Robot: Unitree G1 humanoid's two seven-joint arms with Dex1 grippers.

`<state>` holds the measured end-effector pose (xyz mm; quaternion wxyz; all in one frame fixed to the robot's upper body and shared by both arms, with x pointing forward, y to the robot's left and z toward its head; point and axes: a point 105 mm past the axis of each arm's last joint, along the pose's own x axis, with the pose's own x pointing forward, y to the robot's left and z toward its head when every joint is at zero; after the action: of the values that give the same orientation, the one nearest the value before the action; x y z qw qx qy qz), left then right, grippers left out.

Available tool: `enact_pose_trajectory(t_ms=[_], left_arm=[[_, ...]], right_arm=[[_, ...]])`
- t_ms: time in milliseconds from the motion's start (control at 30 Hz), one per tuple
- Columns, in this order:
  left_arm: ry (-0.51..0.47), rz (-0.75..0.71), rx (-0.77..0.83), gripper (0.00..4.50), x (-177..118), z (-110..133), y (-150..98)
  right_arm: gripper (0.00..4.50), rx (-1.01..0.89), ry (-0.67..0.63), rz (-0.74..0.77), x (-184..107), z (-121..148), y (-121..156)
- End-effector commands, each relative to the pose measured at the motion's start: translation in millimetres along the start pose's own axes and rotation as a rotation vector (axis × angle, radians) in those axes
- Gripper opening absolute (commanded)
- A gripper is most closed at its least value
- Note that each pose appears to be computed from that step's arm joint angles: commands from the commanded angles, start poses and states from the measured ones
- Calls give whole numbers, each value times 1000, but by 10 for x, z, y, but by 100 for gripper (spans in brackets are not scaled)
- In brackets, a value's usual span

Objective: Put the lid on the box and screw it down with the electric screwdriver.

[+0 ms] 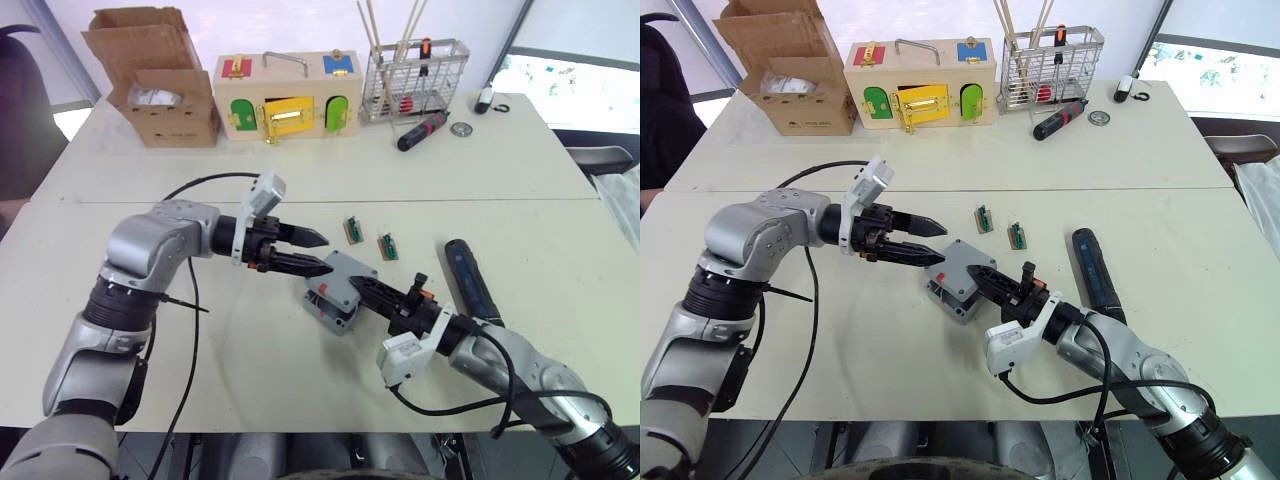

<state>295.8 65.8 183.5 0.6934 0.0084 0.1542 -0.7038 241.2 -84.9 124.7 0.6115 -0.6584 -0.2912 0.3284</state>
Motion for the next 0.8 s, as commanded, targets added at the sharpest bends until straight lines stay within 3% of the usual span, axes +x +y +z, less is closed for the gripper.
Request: enact_pose_trajectory(t_ms=[33,800], left_arm=[[2,-1,30,340,37,14,15],[144,-28,73,340,176,-297,58]], right_arm=[[20,-19,-15,-28,-10,21,-57],[20,-11,-15,-7,15,-15,90]])
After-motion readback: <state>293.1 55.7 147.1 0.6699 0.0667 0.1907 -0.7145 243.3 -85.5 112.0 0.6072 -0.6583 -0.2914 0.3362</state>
